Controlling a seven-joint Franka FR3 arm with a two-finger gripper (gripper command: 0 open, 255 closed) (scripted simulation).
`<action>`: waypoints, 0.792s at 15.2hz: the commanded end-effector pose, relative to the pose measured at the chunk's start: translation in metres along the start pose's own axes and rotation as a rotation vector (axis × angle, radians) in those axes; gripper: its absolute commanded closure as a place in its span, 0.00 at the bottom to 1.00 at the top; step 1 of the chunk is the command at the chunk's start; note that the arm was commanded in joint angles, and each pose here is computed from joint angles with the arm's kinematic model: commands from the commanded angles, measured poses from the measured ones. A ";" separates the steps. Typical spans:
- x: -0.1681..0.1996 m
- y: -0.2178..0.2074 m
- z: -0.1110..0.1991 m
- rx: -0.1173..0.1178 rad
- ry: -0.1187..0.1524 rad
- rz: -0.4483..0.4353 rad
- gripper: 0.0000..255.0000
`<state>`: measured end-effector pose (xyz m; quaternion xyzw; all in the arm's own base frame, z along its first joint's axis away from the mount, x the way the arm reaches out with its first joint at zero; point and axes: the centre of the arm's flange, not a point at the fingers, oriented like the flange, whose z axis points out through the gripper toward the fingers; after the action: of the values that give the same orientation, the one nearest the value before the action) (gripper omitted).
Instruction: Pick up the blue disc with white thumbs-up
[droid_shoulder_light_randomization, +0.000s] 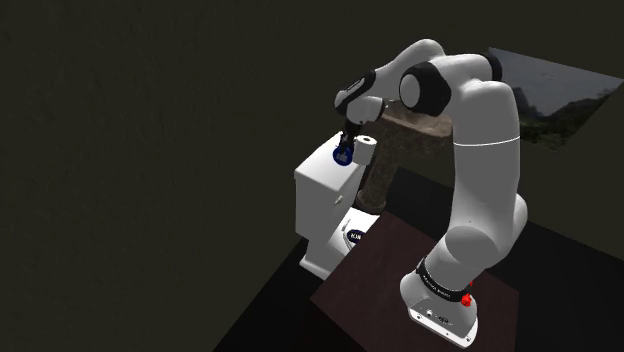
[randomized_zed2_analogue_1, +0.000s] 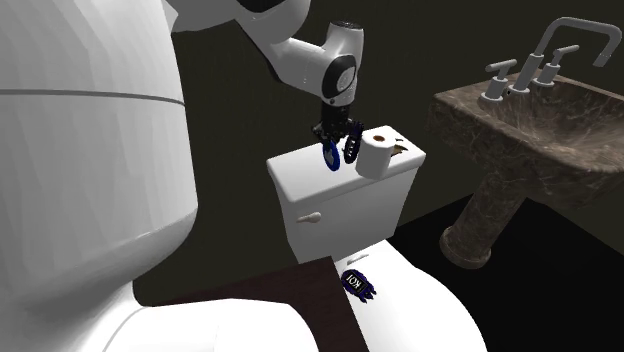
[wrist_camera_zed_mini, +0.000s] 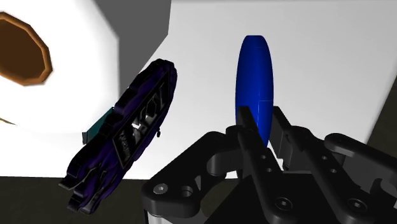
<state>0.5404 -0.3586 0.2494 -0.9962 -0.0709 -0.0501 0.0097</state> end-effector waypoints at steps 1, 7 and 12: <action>0.001 0.000 -0.010 0.000 0.000 0.000 1.00; 0.004 -0.001 -0.042 0.000 0.000 0.000 1.00; 0.006 -0.001 -0.068 0.000 0.000 0.000 1.00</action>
<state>0.5387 -0.3600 0.3124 -0.9962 -0.0709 -0.0502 0.0098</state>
